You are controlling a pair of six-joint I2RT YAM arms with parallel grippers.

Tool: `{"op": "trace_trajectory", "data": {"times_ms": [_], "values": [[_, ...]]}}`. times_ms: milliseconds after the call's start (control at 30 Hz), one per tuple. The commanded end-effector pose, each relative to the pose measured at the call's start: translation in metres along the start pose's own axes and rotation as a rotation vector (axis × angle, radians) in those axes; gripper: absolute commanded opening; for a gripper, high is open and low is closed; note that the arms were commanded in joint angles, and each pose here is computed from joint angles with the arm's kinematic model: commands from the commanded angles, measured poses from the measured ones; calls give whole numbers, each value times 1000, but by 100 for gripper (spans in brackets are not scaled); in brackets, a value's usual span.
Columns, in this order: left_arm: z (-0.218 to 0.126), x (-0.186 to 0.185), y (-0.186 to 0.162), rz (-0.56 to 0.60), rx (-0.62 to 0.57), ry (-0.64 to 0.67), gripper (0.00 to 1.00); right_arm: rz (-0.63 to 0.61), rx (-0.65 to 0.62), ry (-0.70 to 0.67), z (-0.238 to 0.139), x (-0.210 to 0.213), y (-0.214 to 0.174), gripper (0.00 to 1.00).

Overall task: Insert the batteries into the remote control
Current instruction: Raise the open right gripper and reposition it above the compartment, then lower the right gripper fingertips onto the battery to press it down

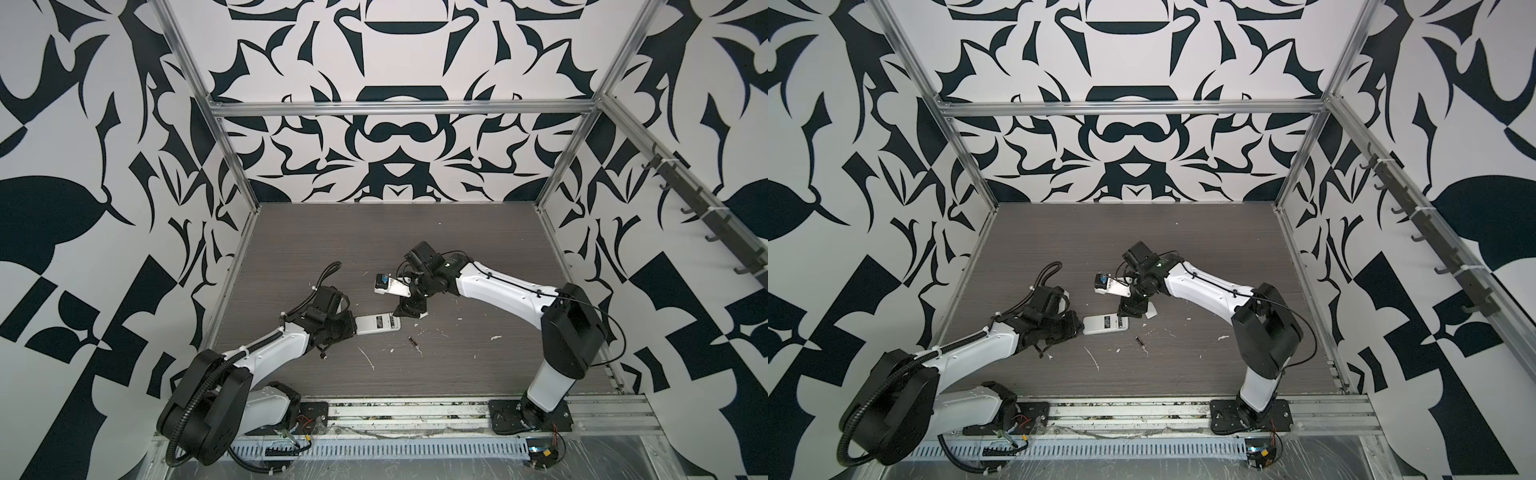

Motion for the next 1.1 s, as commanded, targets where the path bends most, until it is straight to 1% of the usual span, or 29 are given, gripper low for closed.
{"op": "trace_trajectory", "data": {"times_ms": [0, 67, 167, 567, 767, 933, 1067], "values": [[1, 4, -9, -7, 44, 16, 15, -40, -23, -6, -5, -3, 10, 68], [1, 4, -9, -7, 48, 17, 15, -37, -18, 4, 1, -3, 8, 60], [1, 4, -9, -7, 46, 14, 15, -30, 0, 12, 8, -5, 5, 55], [1, 4, -10, -10, 48, 14, 14, -31, 37, 40, 31, -6, 7, 47], [1, 4, -9, -8, 48, 14, 13, -31, 93, 47, 37, -6, -1, 44], [2, 4, -9, -11, 50, 14, 13, -30, 116, 60, 39, -5, -5, 38], [2, 4, -9, -10, 50, 13, 12, -28, 128, 66, 43, -5, -7, 36]]}}
Point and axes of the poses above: each gripper's point midway between its finger pads, its own z axis out along the fingers, its own x axis along the line the jaws close on, y = z × x, the point moved 1 cm from there along -z, back along the fingers, and after that the axes turned 8 degrees about z, right-handed, at the moved point
